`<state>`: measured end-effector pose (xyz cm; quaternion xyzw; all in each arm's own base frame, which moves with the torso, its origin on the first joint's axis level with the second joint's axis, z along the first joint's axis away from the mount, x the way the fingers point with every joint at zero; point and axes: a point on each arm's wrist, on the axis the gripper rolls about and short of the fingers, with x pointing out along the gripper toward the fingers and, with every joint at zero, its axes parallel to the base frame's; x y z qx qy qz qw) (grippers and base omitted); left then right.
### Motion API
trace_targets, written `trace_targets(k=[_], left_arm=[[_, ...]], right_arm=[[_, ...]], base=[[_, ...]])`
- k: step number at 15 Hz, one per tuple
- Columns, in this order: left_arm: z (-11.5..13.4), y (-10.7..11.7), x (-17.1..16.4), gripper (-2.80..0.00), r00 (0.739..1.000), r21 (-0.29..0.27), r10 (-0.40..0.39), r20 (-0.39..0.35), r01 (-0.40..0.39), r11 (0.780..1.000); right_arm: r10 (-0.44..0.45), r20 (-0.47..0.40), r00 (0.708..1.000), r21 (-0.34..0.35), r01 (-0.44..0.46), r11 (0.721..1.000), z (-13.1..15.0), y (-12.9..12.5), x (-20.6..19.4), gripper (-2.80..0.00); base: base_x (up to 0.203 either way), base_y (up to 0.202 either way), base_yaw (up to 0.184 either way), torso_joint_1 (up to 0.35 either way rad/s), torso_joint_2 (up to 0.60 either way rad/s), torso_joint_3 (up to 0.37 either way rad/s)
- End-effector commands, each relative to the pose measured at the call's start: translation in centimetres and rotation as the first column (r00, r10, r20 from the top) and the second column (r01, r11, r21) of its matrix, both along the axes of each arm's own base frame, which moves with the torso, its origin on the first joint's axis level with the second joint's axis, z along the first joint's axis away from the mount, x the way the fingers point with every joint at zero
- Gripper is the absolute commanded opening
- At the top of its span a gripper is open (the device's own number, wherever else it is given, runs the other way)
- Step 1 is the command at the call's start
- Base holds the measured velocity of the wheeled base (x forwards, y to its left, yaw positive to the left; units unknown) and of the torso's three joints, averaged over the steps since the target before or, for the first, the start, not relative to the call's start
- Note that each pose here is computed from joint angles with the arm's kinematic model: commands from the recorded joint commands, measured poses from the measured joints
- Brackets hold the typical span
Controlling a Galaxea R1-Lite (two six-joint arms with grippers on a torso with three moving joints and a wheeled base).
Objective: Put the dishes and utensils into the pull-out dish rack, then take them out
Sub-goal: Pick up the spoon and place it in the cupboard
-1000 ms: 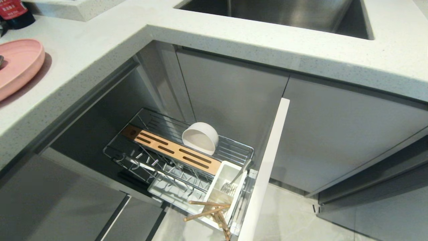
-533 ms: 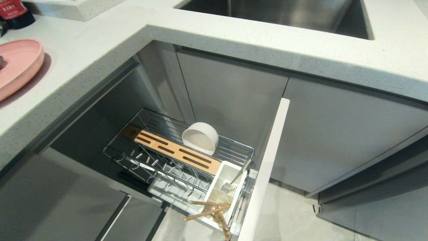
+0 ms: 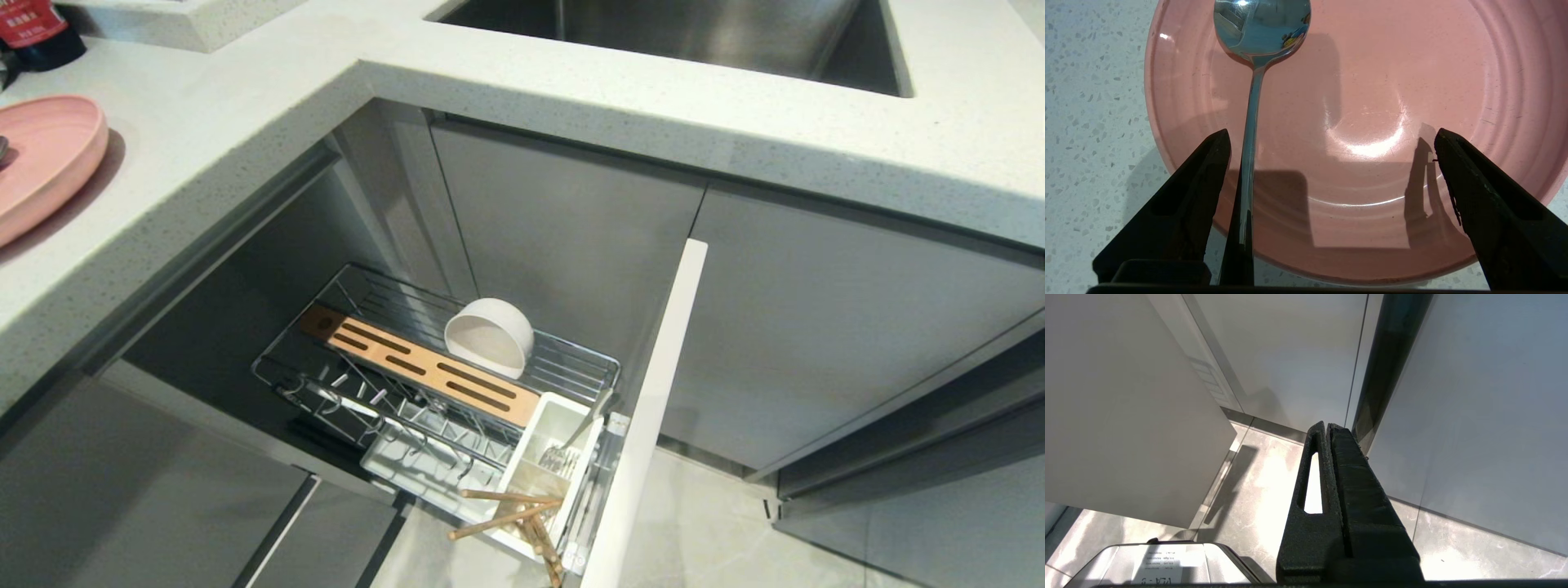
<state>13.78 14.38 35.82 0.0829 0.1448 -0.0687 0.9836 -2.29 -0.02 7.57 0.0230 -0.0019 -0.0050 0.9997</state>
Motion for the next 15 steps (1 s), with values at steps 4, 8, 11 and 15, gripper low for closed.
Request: trace_targets(k=[4, 8, 11, 15], left_arm=[[-0.19, 0.29, 0.13, 0.00, 0.999, 0.015, 0.042, -0.025, -0.042, 0.999], [-0.14, 0.32, 0.15, -2.80, 0.999, 0.017, 0.042, -0.024, -0.042, 0.999], [-0.15, 0.28, 0.13, -2.80, 0.999, 0.017, 0.042, -0.024, -0.042, 0.999], [-0.15, 0.31, 0.10, -2.80, 0.999, 0.017, 0.045, -0.024, -0.045, 0.999]], right_arm=[[0.000, -0.001, 1.000, 0.000, 0.000, 1.000, 0.01, 0.00, 0.01, -2.80], [0.000, -0.001, 1.000, 0.000, 0.000, 1.000, 0.01, 0.00, 0.01, -2.80], [-0.001, -0.001, 1.000, 0.000, 0.001, 1.000, 0.01, 0.00, 0.01, -2.80], [-0.001, -0.001, 1.000, 0.000, 0.001, 1.000, 0.01, 0.00, 0.01, -2.80]], base=[[0.000, 0.000, 0.000, 0.000, 0.00, 0.000], [0.000, 0.000, 0.000, 0.000, 0.00, 0.000], [0.000, 0.000, 0.000, 0.000, 0.00, 0.000], [0.000, 0.000, 0.000, 0.000, 0.00, 0.000]])
